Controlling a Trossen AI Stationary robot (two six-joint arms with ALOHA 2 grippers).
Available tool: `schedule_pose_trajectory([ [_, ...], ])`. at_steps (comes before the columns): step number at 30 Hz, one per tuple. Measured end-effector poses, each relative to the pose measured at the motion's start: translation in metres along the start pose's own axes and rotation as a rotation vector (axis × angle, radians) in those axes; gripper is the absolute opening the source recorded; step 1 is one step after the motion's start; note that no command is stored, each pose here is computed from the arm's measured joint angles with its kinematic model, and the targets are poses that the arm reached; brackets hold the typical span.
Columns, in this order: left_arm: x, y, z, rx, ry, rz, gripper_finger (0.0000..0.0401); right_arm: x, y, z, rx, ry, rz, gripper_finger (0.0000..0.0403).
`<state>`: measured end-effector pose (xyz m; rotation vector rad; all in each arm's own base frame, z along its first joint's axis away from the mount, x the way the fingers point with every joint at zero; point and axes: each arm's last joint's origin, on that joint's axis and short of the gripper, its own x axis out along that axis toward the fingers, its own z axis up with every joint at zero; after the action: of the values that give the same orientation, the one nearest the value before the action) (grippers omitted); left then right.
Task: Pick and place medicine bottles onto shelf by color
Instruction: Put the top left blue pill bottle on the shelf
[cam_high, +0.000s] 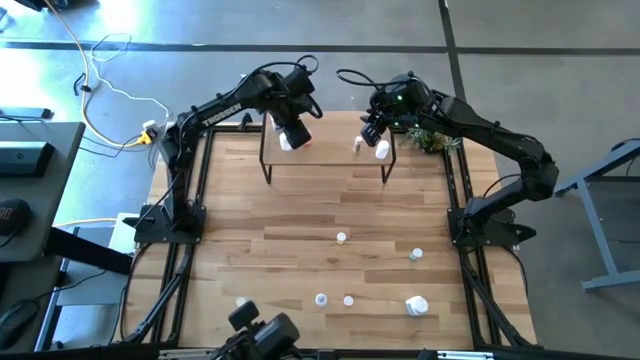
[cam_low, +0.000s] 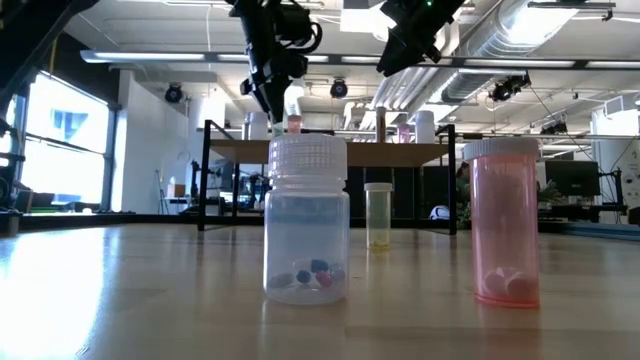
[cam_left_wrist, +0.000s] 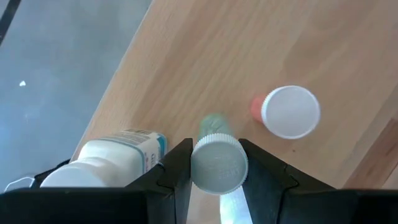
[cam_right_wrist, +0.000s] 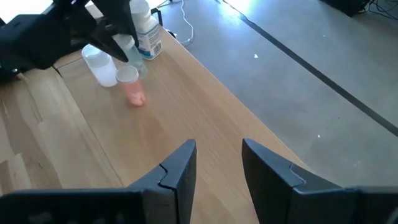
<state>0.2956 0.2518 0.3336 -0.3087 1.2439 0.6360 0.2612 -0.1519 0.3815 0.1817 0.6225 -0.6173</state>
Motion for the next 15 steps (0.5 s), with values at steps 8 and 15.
schedule_pose_trajectory([
  [8, 0.0089, -0.0006, 0.0019, 0.014, 0.025, 0.017, 0.0104, 0.0000, 0.0000, 0.0001, 0.000, -0.001, 0.000, 0.0122],
  [15, 0.0090, -0.0029, 0.0020, 0.034, 0.026, 0.011, 0.0105, 0.0000, 0.0000, 0.0001, 0.000, -0.001, 0.000, 0.0122],
])
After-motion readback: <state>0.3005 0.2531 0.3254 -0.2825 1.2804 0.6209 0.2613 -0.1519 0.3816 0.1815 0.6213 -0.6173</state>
